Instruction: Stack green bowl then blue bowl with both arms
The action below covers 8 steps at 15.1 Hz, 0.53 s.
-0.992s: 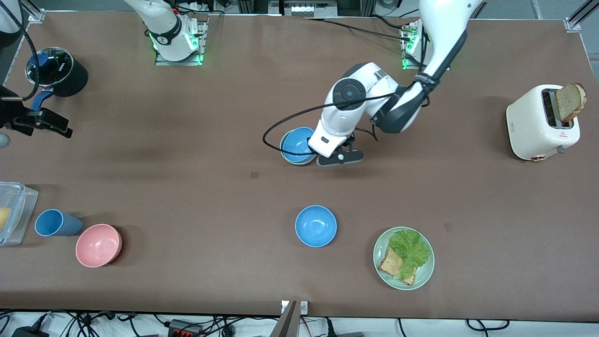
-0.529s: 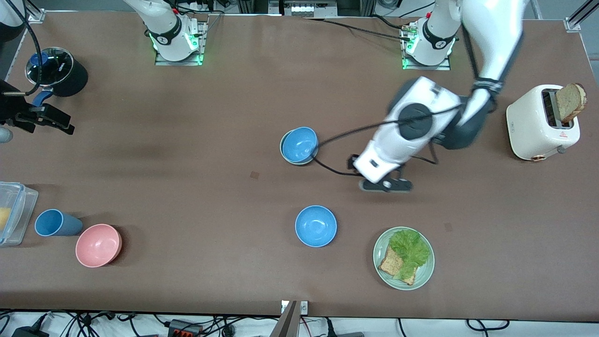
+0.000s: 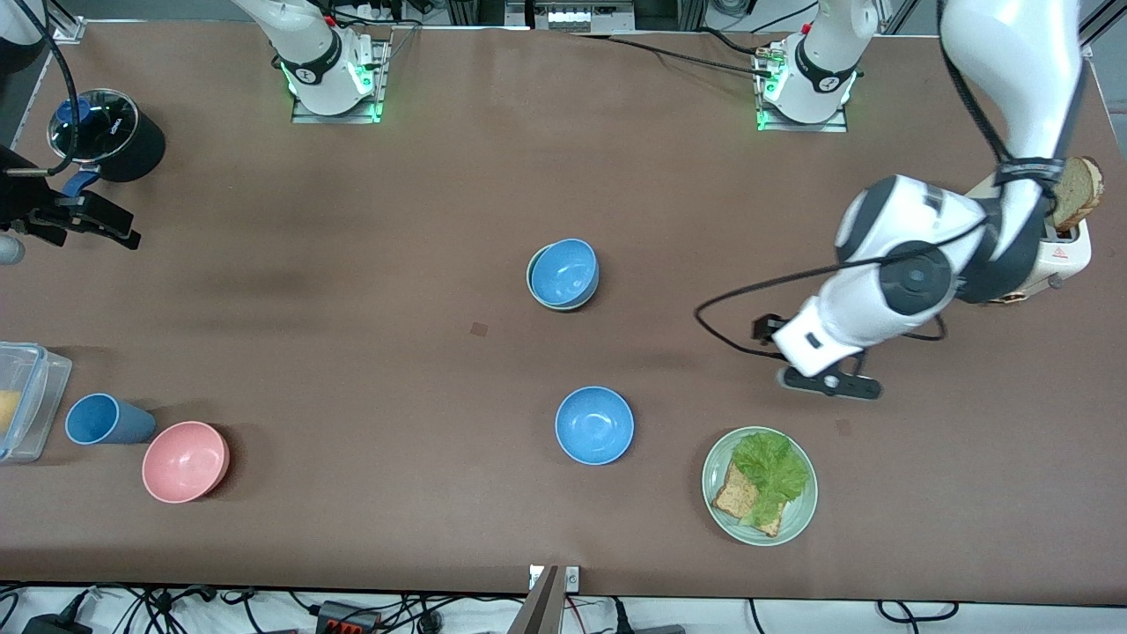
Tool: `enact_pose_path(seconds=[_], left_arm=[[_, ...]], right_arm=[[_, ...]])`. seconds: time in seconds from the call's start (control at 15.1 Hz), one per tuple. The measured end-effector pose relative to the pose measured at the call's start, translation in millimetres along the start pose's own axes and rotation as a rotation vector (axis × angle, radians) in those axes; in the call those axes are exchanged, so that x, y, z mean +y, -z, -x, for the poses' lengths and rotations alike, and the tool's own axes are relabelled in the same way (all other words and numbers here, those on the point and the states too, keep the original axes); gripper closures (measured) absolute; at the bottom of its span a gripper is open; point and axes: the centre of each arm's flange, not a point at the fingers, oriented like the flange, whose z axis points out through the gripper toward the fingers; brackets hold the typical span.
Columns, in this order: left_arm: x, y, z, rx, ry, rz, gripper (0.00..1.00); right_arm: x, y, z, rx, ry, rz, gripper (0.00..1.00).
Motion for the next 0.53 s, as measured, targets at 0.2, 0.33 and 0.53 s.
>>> enact_pose_path(seconds=[0.2,0.33,0.53], left_arm=[[-44,6,0,0.015,-0.013,-0.007,0.00],[-71,31,7,0.043,0.067,0.020,0.00],[-133,90,34,0.119,0.095,0.087,0.00]], right_arm=[[0,2,1,0.002,0.000,0.000,0.00],[0,2,1,0.002,0.000,0.000,0.00],[0,2,1,0.001,0.000,0.000,0.00]])
